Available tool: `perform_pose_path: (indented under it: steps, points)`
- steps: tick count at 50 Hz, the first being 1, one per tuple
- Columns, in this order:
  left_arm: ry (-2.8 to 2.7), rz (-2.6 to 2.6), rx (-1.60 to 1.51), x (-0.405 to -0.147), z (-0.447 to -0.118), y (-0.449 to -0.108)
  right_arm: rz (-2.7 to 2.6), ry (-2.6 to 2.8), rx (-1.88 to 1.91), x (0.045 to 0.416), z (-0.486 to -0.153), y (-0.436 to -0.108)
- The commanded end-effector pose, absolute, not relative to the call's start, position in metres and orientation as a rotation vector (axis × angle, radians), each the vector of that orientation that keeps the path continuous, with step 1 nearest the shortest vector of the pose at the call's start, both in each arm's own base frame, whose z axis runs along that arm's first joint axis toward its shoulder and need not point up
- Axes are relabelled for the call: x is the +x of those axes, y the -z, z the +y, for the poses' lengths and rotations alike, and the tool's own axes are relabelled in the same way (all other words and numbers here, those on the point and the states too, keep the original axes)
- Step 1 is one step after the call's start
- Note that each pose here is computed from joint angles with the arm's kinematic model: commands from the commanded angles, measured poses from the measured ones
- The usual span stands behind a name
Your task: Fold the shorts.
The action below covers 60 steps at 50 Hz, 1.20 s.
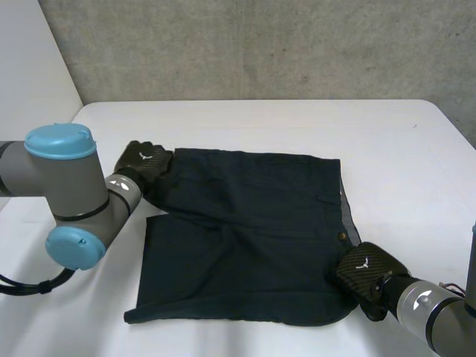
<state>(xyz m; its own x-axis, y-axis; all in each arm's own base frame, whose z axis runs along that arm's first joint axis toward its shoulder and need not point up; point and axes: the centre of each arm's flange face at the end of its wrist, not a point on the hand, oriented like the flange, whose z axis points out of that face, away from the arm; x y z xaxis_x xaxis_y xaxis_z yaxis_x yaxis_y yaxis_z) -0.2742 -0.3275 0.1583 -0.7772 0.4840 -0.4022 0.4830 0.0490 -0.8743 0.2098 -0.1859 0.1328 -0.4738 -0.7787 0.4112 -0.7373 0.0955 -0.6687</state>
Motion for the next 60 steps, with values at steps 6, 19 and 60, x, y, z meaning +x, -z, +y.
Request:
perform_pose_path:
  steps: [6,19,60]
  points:
    - [-1.779,-2.311,-1.103,-0.28,-0.329,-0.122,2.291,1.343,-1.585,0.209,-0.185,-0.132]
    - [-1.838,-2.468,-1.018,-0.262,-0.337,-0.123,2.288,1.349,-1.588,0.21,-0.185,-0.132]
    - [-1.473,-2.457,-0.905,-0.229,-0.162,-0.201,2.316,1.367,-1.44,0.212,-0.188,-0.134]
